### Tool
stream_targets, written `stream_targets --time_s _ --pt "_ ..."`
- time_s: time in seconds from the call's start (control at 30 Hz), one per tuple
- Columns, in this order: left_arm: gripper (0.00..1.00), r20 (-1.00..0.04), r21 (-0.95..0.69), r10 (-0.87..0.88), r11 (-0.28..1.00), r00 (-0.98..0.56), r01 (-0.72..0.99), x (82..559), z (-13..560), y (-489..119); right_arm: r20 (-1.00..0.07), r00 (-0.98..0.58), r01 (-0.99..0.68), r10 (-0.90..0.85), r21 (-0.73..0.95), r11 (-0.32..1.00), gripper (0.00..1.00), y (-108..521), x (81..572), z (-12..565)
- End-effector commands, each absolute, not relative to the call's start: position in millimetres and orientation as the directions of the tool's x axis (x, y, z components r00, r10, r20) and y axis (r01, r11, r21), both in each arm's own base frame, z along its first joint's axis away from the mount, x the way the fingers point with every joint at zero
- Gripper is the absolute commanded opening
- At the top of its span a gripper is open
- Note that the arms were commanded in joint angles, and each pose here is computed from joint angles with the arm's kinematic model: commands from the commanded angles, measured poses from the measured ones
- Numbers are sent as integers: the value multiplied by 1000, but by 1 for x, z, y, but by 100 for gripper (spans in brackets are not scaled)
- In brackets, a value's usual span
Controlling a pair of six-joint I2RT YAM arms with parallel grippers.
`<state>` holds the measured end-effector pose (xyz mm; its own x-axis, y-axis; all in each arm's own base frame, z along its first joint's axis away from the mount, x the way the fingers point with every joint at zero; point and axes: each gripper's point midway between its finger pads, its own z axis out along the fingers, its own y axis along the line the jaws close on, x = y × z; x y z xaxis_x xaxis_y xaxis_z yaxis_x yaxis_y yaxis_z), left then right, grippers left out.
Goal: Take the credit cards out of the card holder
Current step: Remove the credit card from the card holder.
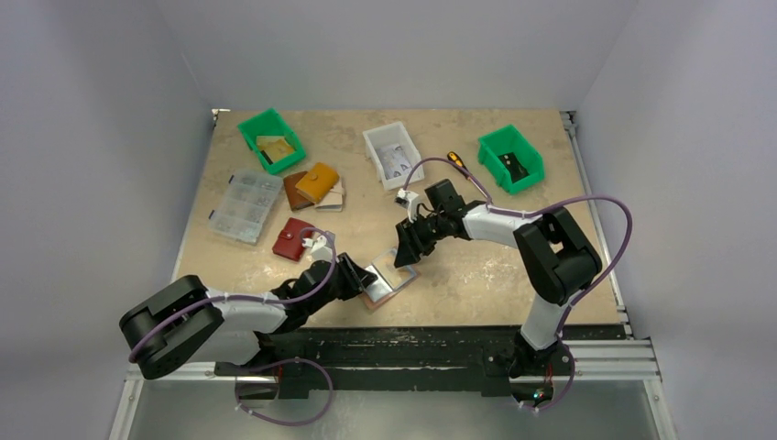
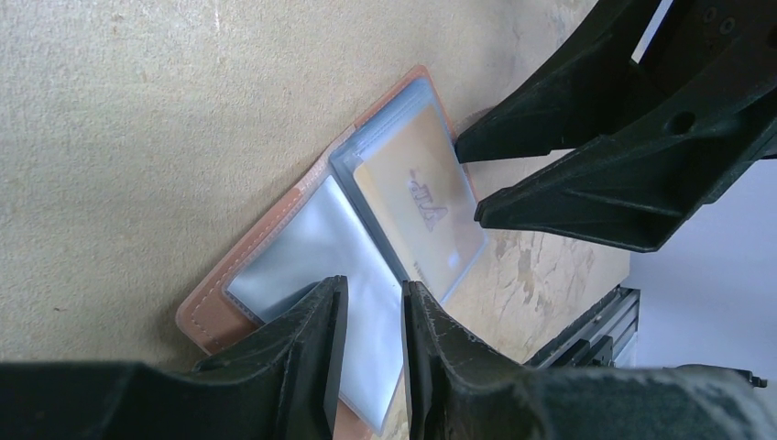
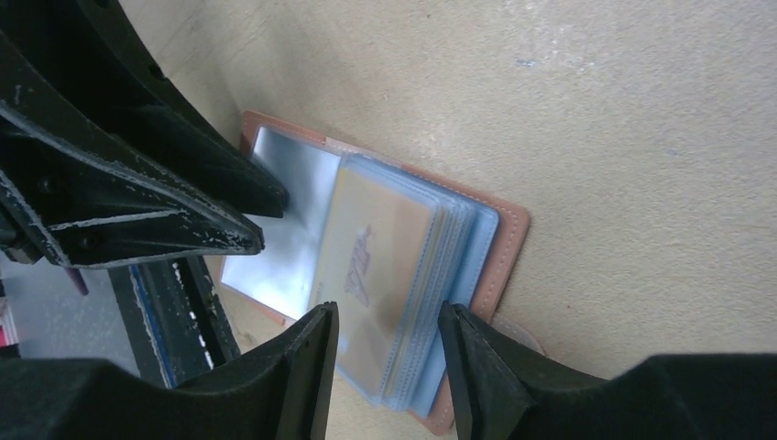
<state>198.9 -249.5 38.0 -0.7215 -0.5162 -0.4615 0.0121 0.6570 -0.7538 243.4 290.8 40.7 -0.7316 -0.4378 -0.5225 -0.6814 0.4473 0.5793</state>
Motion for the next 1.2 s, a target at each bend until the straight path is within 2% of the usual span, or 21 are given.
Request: stream_targets --time_s 0.0,0.2,0.43,1.17 --pt "31 -455 -776 -531 630 -715 26 199 43 -254 -546 -712 -702 -442 531 474 54 290 253 46" --pt "31 -449 -779 -529 626 -720 26 199 42 -255 -561 -686 -728 -463 536 428 52 291 248 49" --pt "31 -446 -782 -529 623 -722 27 198 42 -256 -571 -677 -732 -464 583 353 44 298 238 60" --pt "29 -433 -795 -530 606 -729 32 198 41 -260 -543 -694 -714 -473 604 355 45 300 232 54"
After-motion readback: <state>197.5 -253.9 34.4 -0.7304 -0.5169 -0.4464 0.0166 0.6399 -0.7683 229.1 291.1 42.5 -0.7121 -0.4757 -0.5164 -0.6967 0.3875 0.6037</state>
